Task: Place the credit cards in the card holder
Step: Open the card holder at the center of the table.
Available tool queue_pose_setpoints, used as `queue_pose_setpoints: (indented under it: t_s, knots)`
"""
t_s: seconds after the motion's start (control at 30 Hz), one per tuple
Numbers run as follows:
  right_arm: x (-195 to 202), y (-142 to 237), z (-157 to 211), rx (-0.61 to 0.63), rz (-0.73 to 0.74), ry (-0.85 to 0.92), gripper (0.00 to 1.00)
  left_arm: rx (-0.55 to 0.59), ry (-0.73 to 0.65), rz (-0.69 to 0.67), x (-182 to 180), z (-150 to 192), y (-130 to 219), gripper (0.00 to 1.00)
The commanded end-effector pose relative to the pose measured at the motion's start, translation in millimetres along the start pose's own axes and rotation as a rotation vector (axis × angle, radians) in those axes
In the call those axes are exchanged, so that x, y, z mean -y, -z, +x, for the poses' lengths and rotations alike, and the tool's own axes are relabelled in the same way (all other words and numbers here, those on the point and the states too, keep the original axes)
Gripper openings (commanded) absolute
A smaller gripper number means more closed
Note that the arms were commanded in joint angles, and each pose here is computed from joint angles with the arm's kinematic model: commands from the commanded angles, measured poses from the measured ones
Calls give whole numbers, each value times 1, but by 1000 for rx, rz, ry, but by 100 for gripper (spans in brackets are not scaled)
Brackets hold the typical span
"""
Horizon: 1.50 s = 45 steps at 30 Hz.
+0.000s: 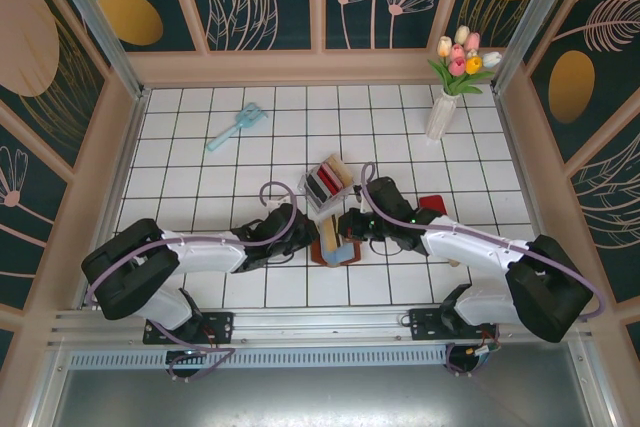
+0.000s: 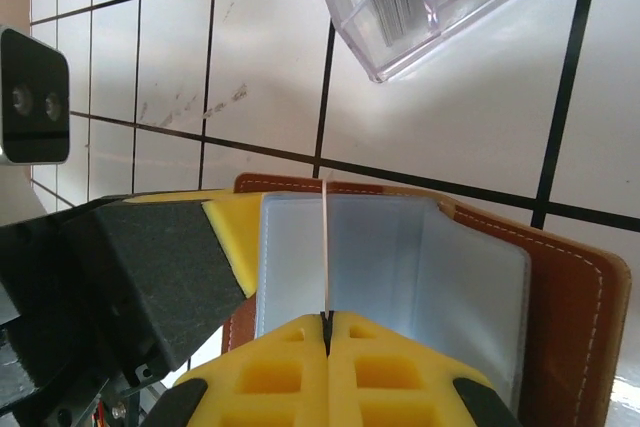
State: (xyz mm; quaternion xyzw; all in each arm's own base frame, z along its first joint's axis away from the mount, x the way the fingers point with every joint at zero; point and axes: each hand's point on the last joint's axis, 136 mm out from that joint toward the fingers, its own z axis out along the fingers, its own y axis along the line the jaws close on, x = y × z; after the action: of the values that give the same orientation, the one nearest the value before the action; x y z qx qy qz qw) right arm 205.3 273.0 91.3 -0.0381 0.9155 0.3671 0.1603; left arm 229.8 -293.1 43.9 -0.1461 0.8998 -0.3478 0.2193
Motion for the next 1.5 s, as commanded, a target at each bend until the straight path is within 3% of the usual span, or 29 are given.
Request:
queue_pose_setpoints:
  t_s: [0.0, 0.1, 0.2, 0.23, 0.3, 0.37, 0.5, 0.7, 0.97, 1.13, 1.27, 1.37, 1.47]
  knots:
    - [-5, -5, 2, -14, -19, -8, 0, 8, 31, 22, 1, -1, -3, 2]
    - [7, -12, 7, -34, 29, -22, 0, 14, 52, 16, -1, -1, -4, 3]
    - [20, -18, 13, -54, 83, -28, 0, 33, 64, 12, -5, -4, -1, 13]
    - [21, -19, 13, -50, 87, -25, 0, 36, 62, 9, -5, -4, 0, 20]
    - [24, -21, 15, -51, 90, -31, 0, 40, 50, 0, -5, -6, 2, 24]
    - [26, -23, 15, -53, 96, -35, 0, 45, 49, -1, -5, -7, 4, 36]
    - [28, -25, 16, -57, 101, -38, 0, 76, 62, 15, -5, -12, 14, 52]
    - [27, -27, 16, -62, 101, -35, 0, 81, 42, 62, 4, -14, 20, 64]
    - [28, -26, 13, -53, 117, -34, 0, -1, 16, -11, -8, 2, 4, 53]
    - [22, -22, 7, -33, 106, -28, 0, -21, 12, -34, -14, 6, -1, 28]
    - [21, -10, -2, 18, 126, -24, 0, -6, 16, -63, -23, 5, 1, 14]
    - [28, 4, -7, 72, 160, -34, 0, -4, 12, -74, -26, 5, 1, 11]
    - [24, 9, -5, 86, 97, -34, 0, -5, 10, -81, -29, 6, 0, 11]
